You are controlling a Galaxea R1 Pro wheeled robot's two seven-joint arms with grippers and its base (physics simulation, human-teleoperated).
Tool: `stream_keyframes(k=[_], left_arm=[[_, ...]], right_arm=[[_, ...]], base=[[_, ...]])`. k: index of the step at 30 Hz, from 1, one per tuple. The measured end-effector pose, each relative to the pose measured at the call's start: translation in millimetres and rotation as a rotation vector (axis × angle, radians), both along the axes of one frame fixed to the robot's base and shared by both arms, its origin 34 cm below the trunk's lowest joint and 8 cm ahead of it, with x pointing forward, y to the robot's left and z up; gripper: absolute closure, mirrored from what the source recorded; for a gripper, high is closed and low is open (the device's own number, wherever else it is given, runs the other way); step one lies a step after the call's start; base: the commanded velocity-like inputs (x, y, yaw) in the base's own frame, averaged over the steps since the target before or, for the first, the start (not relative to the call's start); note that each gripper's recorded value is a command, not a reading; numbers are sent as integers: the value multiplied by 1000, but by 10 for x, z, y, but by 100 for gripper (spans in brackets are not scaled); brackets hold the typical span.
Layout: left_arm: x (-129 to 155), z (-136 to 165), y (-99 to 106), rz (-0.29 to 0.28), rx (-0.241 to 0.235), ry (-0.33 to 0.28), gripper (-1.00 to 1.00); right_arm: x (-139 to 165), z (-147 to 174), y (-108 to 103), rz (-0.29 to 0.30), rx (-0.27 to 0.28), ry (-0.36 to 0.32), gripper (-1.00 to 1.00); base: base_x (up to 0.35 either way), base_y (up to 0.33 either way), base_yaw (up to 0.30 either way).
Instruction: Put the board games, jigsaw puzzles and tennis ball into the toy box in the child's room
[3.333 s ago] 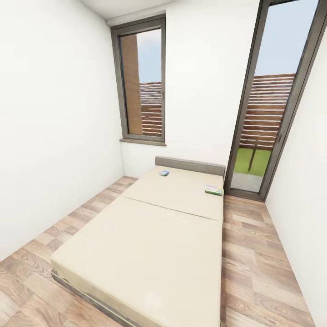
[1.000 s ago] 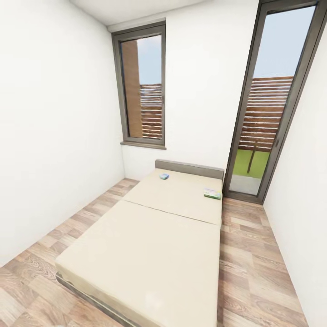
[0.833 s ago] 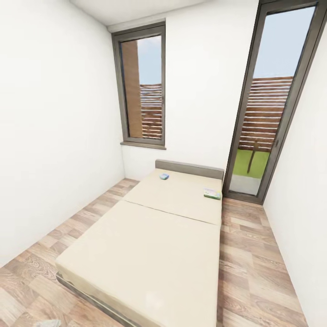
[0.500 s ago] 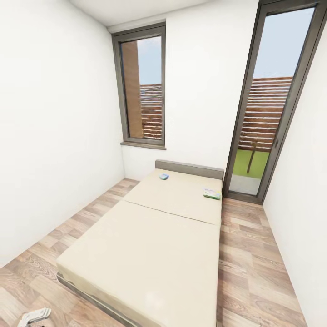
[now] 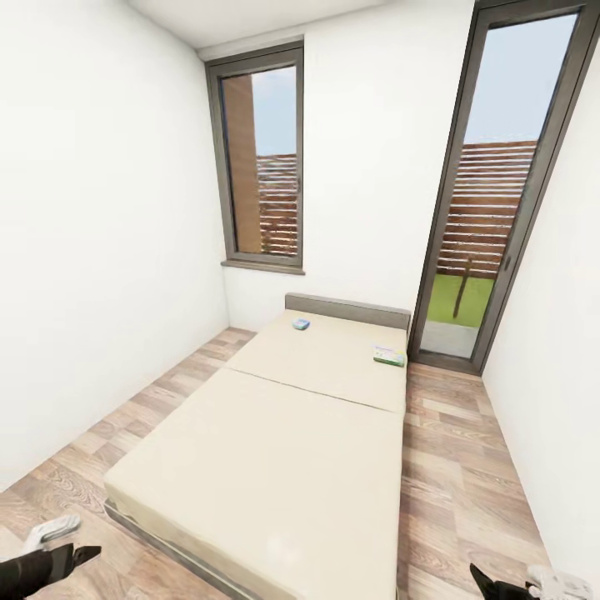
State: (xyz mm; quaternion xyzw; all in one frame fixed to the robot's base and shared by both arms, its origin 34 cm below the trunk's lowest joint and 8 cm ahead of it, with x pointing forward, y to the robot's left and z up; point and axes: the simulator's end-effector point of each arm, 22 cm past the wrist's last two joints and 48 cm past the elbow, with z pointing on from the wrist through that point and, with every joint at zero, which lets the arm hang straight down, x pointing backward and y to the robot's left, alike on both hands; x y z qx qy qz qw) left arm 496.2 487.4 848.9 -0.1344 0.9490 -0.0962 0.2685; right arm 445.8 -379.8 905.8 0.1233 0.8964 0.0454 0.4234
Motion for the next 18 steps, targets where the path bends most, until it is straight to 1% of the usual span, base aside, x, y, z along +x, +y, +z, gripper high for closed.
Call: stream_keyframes(k=[1,2,4,5,7,8,9,10,11,13,14,17,18], left_arm=[[26,67,-14,-5,-15,-6,-100],[67,197,-47,-15,-47,-15,-100],[99,326,-90,-29,-82,-22,-100],[124,447,-146,-45,-121,-32,-100],[145,562,-222,-67,-165,-43,-100],[154,616,-269,-79,-189,-49,-100],[170,718,-375,-105,-241,-65,-100],[174,768,-432,-120,-268,-74,-100],[180,861,-543,-149,-320,-91,-100],[177,951,-654,-177,-373,-106,-100],[170,1033,-755,-201,-423,-117,-100],[157,1144,-884,-231,-489,-133,-100],[154,1175,-916,-239,-507,-137,-100]], right_arm=[[2,4,27,2,6,3,-100],[22,13,94,4,24,7,-100],[104,51,177,5,45,-1,-100],[231,114,288,8,74,-16,-100],[388,192,447,16,107,-36,-100],[539,272,637,28,144,-55,-100],[618,318,742,38,159,-65,-100],[692,365,846,48,175,-75,-100],[829,462,1055,71,204,-96,-100],[961,572,1279,100,228,-118,-100],[1072,682,1493,130,251,-140,-100],[1203,843,1832,183,278,-169,-100],[1257,932,2044,214,296,-184,-100]], base=[[0,0,0],[0,0,0],[0,0,0],[0,0,0],[0,0,0],[0,0,0],[0,0,0],[0,0,0],[0,0,0],[0,0,0],[0,0,0],[0,0,0],[0,0,0]])
